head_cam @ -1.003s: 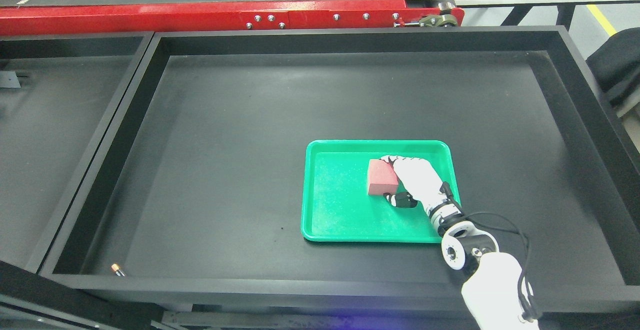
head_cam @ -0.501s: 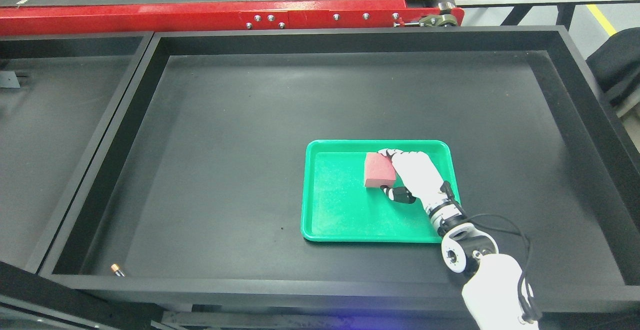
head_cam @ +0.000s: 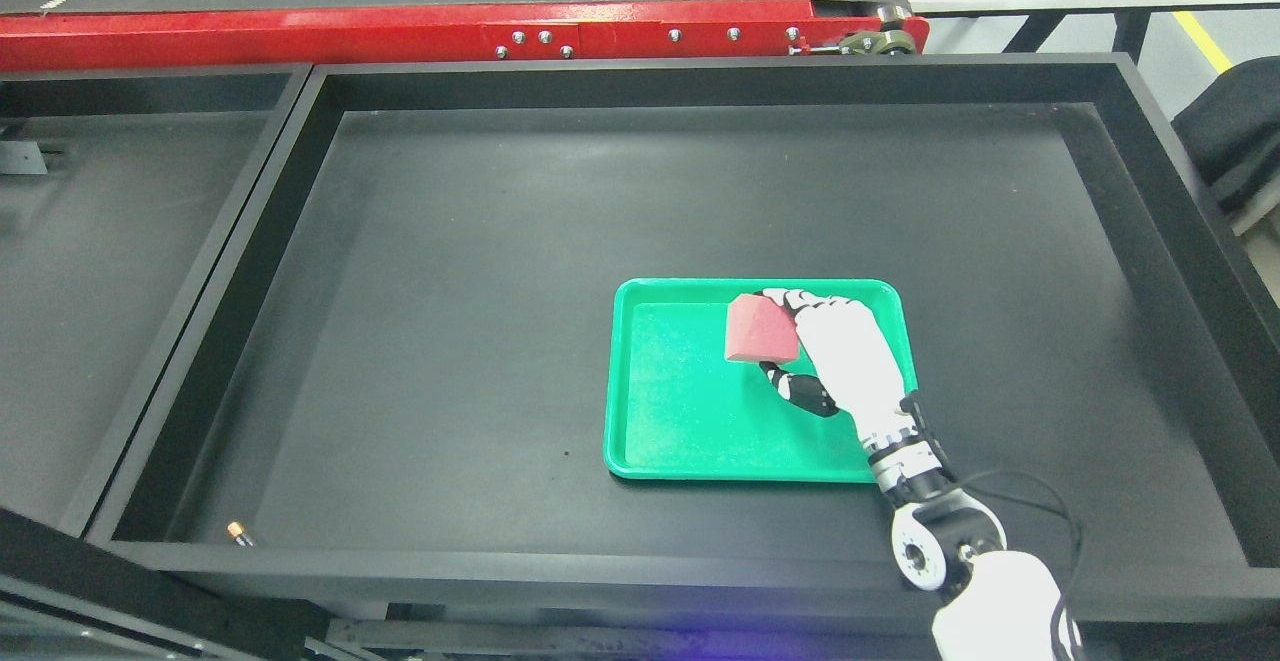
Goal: Pick pink block from left shelf to tray
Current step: 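Close the right hand fingers around the pink cube and lift it, then carry the pink cube in the right hand while turning to the blue tray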
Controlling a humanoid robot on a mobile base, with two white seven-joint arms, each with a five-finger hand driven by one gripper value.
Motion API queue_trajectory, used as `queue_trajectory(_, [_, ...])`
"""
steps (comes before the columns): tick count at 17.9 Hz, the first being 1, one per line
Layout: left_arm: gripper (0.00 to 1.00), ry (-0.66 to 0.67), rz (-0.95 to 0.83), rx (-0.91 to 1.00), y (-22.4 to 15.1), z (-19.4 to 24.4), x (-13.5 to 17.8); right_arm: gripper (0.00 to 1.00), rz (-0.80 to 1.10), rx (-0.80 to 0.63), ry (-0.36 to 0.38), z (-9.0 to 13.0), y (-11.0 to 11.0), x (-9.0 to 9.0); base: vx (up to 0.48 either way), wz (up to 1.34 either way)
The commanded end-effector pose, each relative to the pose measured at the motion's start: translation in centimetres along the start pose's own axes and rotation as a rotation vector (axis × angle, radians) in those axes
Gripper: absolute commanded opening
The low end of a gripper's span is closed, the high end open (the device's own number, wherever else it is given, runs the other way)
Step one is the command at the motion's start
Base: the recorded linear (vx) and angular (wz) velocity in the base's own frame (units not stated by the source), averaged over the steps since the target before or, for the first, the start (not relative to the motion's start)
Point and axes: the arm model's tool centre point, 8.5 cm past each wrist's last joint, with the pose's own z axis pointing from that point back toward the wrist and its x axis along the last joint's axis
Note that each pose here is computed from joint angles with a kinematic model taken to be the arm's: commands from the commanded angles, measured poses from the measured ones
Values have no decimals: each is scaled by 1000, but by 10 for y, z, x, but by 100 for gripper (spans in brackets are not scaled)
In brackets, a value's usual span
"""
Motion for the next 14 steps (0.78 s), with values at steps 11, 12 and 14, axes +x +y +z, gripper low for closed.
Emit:
queue_trajectory(11, [100, -46, 9, 13, 9, -1, 25, 3, -15, -382, -23, 48, -56, 20, -98, 113])
queue_trajectory(12, [100, -48, 9, 13, 9, -1, 26, 3, -16, -386, -24, 48, -56, 20, -151, 204])
queue_trajectory(14, [100, -46, 9, 13, 9, -1, 25, 3, -29, -404, -19, 48, -58, 19, -145, 243])
